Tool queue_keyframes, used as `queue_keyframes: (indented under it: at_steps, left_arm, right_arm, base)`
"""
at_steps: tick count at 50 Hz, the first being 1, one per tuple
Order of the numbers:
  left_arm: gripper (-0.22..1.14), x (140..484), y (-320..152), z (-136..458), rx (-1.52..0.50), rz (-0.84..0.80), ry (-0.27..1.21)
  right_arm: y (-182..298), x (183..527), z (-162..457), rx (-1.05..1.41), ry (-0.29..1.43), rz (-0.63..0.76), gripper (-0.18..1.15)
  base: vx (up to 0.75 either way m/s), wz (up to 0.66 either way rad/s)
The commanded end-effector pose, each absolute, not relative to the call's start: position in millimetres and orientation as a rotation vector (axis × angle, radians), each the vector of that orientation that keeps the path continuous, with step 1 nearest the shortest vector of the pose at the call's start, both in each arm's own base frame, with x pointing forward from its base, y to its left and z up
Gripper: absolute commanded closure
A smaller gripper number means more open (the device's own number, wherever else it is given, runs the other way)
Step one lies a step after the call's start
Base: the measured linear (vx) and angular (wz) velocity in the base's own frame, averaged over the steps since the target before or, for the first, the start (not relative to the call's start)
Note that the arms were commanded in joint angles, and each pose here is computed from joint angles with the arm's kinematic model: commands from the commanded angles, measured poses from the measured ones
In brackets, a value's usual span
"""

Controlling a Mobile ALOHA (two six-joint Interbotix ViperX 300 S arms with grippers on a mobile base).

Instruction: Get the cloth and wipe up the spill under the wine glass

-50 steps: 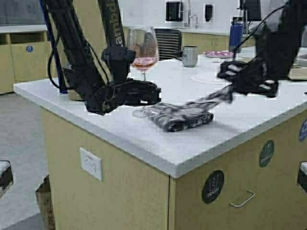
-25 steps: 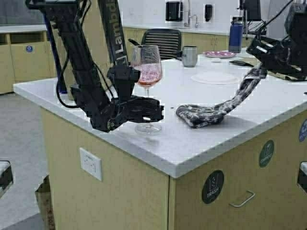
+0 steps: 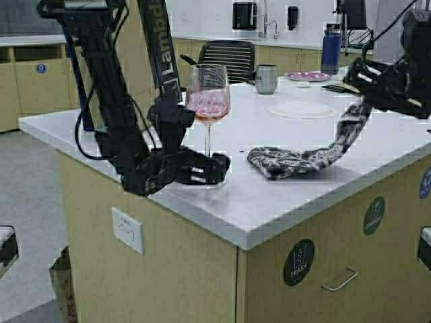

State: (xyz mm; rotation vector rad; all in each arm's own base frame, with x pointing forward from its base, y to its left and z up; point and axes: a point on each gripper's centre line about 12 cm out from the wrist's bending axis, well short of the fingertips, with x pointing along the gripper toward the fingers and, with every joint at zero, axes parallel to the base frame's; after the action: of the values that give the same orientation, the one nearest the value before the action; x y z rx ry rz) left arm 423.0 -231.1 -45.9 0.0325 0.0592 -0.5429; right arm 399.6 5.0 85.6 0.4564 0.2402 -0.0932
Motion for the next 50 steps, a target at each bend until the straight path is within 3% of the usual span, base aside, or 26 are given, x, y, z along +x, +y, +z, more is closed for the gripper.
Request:
queue_keyframes:
  at_steps: [1,19,34,50]
  left_arm:
    - [-0.06,400.7,-219.8,-11.2,0.007,-0.542,-0.035]
    - [-0.06,302.8,-168.2,15.6,0.001,-0.535,0.000]
    - [-0.06,274.6,-150.2,58.8,0.004,-0.514,0.015]
    - [-0.06,268.4,-143.7,116.9,0.001,-0.492,0.003]
  right_arm:
    - [10.8,386.3,88.4,0.449,0.246,-0.072,0.91]
    - [76.3,343.8,89.9,0.307,0.324,0.147,0.91]
    - [92.9,327.2,113.4,0.183,0.496,0.221,0.91]
    - [91.9,324.0,172.2,0.048,0.588,0.241,0.91]
  base:
    - [0.00,0.00]
    - [0.00,0.00]
    - [0.00,0.00]
    - [0.00,0.00]
